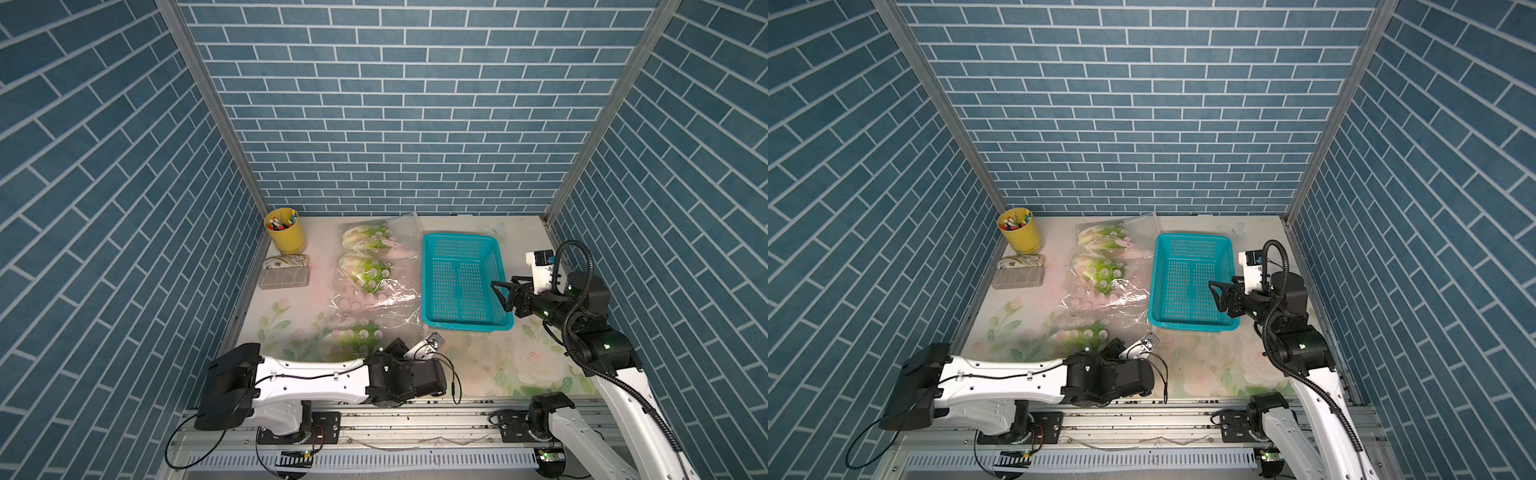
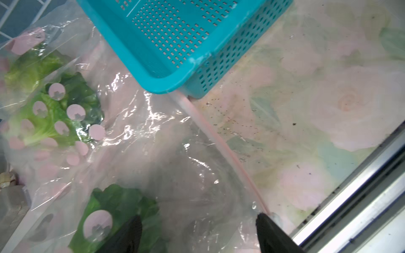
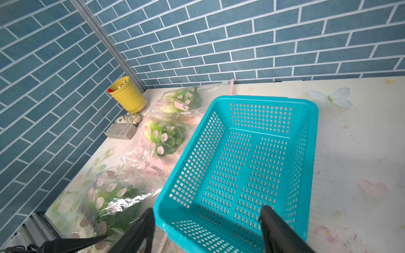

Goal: Open the zip-top bag and take out the chinese cabbages
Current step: Adjust the zipper food storage bag at the center of the board.

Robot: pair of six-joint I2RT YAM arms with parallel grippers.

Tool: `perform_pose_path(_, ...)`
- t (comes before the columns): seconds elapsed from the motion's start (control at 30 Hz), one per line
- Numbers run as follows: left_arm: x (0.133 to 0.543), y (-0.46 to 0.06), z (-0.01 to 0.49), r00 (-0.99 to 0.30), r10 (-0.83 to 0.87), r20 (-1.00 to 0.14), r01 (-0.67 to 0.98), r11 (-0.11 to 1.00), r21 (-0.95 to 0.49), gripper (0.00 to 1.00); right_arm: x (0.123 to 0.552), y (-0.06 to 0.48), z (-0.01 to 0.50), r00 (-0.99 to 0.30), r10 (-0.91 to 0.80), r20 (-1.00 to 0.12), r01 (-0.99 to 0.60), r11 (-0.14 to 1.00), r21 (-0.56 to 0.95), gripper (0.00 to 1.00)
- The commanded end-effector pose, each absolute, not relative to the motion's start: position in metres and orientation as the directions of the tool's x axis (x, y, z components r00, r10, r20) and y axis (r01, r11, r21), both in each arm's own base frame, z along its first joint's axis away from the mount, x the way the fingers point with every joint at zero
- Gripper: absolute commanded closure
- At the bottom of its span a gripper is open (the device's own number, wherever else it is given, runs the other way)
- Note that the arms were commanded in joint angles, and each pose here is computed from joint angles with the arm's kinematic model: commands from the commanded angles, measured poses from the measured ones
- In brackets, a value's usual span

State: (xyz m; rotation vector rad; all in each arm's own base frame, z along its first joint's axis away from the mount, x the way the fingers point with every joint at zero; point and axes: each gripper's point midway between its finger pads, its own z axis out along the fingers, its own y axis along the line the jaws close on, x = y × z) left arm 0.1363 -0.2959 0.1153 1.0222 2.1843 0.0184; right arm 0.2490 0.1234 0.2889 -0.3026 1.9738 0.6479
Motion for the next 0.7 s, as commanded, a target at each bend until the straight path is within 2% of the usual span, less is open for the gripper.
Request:
perform_pose_path(0.0,0.131,-0.323,0.118,-0.445,0.610,-0.656,0.678,0.708,0.199,0.09,0.245,0.120,0.297,-0.440,0.026,-0.898,-0.482,0.837,0.261,0.24)
perform_pose_path(0.03,0.128,-0.327,0.115,-0.454,0.604,-0.655,0.686,0.706,0.176,0.03,0.245,0.119,0.298,-0.434,0.023,-0.901,-0.479,0.841,0.252,0.24)
perform_pose_path(0.07,0.127,-0.328,0.112,-0.464,0.596,-0.655,0.685,0.711,0.161,0.01,0.244,0.118,0.299,-0.431,0.019,-0.902,-0.478,0.843,0.246,0.24)
perform_pose_path(0.2,0.123,-0.333,0.102,-0.510,0.576,-0.638,0.674,0.729,0.119,0.00,0.244,0.116,0.299,-0.427,0.013,-0.904,-0.471,0.850,0.234,0.24)
perform_pose_path(0.67,0.111,-0.318,0.066,-0.673,0.518,-0.528,0.608,0.794,0.004,0.20,0.245,0.112,0.298,-0.434,0.004,-0.901,-0.452,0.864,0.222,0.24)
